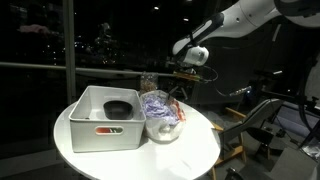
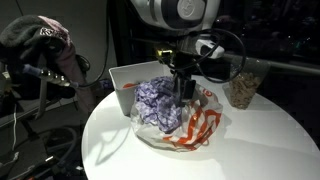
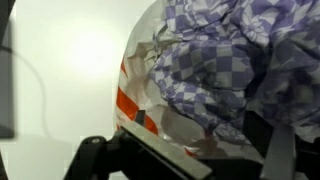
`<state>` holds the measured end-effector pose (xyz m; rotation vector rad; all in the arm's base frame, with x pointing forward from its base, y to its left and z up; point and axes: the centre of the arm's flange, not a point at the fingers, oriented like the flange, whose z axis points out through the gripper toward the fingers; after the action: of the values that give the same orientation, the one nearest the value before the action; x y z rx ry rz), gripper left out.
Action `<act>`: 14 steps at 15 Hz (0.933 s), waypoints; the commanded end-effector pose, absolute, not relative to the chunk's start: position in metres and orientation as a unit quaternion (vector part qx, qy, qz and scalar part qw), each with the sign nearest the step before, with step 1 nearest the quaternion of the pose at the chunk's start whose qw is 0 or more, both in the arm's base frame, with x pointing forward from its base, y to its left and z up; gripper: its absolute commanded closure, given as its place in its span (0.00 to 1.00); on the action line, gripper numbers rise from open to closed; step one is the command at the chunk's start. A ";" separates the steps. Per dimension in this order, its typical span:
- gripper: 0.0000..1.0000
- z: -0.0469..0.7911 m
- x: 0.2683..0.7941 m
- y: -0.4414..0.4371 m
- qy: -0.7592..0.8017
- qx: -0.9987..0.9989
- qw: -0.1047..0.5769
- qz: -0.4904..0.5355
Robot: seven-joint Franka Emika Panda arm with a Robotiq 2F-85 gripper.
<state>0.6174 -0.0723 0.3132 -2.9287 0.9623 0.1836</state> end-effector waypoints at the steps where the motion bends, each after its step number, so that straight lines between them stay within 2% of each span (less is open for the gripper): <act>1: 0.00 0.297 0.613 -0.077 0.343 -0.939 0.000 0.027; 7: 0.00 0.269 0.623 -0.096 0.376 -0.926 -0.025 0.013; 14: 0.00 0.238 0.620 -0.074 0.363 -0.931 -0.034 0.020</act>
<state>0.6196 -0.0868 0.2393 -2.9754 1.1596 0.1008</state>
